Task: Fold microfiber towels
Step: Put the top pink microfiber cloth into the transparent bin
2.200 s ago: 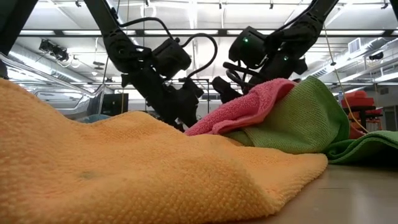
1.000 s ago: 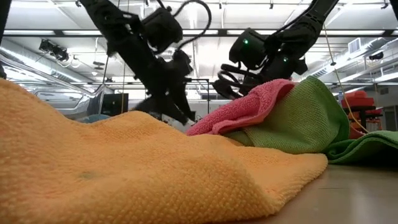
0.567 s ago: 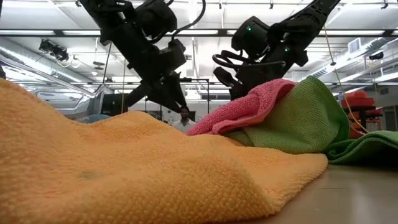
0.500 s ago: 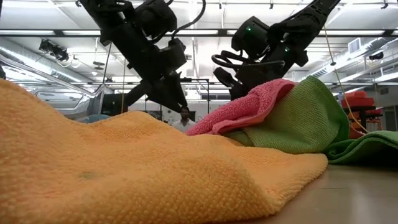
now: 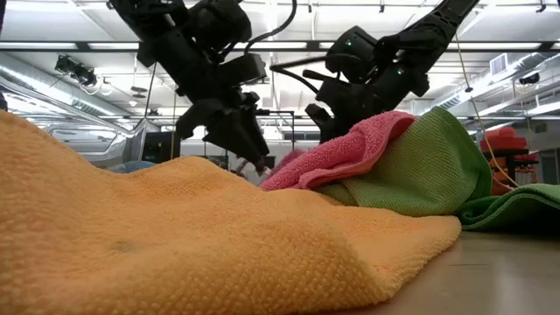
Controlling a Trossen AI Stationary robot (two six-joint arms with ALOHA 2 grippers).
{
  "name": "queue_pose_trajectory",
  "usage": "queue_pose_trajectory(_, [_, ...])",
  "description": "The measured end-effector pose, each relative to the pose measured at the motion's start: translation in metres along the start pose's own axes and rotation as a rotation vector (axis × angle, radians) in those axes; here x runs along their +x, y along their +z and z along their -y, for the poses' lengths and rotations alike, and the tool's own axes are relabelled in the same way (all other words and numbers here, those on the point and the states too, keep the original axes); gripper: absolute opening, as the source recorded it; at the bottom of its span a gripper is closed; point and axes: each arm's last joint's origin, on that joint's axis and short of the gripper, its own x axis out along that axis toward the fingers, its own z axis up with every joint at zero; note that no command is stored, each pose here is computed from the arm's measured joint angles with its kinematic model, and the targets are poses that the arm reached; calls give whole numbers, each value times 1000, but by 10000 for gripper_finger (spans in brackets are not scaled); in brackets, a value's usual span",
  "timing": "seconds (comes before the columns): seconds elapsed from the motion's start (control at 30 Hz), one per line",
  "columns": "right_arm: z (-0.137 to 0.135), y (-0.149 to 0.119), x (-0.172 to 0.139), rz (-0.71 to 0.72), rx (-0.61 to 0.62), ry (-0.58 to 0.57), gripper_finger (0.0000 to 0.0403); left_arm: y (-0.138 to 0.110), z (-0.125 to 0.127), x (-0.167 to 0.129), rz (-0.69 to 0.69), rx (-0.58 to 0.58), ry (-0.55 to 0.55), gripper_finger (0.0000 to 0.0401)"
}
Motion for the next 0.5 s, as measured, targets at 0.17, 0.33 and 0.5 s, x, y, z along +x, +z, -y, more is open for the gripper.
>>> queue_pose_trajectory(0.17, [1, 1, 0, 7, 159, -6, 6, 2, 8, 3, -4, -4, 1, 243])
queue_pose_trajectory(0.33, [1, 1, 0, 10, 236, -8, 6, 3, 16, 12, 1, -19, 10, 260])
queue_pose_trajectory(0.5, [2, 2, 0, 16, 288, -13, 6, 4, 23, 25, -10, -12, 99, 258])
